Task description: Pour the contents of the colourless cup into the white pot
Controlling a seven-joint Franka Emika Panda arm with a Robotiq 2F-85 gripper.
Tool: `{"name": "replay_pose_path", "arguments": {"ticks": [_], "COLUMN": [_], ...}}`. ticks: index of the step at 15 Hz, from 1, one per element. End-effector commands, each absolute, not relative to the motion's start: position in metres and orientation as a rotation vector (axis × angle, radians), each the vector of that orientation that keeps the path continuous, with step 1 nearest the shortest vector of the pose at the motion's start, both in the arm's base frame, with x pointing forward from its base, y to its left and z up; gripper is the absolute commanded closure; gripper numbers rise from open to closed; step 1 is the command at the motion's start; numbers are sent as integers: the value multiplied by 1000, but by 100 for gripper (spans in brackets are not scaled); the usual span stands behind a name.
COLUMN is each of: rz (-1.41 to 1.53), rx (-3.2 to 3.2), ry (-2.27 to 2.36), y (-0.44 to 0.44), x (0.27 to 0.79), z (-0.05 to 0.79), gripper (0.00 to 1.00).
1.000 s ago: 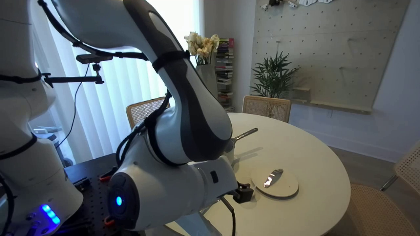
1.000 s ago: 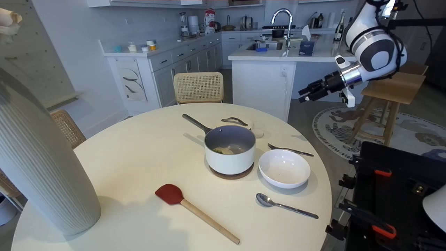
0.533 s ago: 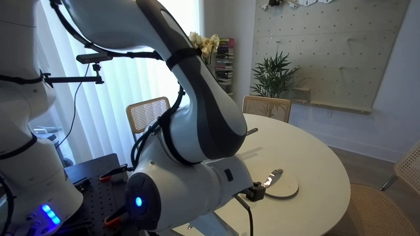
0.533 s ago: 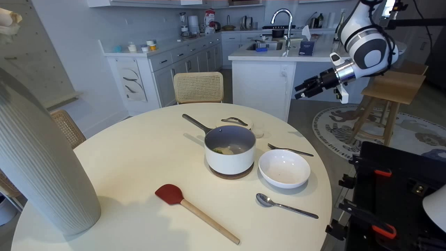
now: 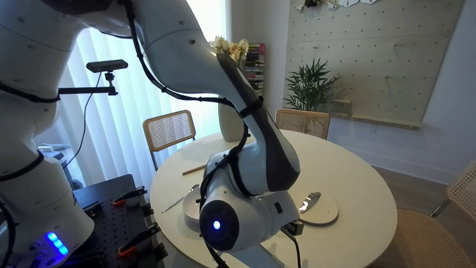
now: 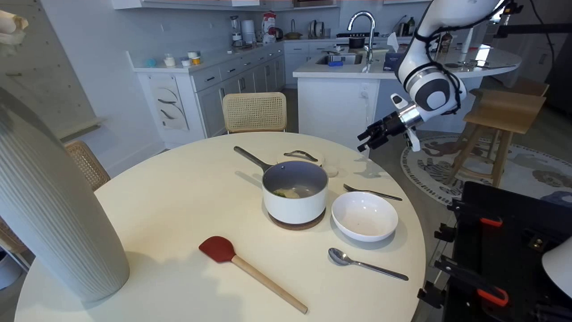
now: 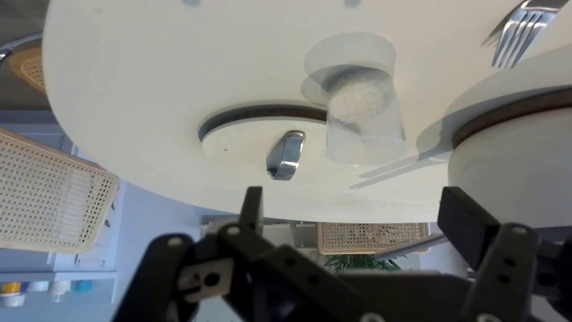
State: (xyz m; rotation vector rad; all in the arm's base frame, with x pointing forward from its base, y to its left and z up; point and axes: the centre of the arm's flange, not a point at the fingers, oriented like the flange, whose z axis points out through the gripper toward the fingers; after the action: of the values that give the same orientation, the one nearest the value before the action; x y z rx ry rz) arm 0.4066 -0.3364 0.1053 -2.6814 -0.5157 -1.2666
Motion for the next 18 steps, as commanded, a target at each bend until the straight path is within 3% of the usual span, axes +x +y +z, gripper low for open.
{"name": "replay_pose_path", "arguments": {"ticks": [1, 18], "rz": [-1247, -1157], "rx": [-2720, -2706], "ry": [-531, -612], "y": [-332, -309], "x": [419, 429], "z": [70, 56], "gripper": [0, 0]}}
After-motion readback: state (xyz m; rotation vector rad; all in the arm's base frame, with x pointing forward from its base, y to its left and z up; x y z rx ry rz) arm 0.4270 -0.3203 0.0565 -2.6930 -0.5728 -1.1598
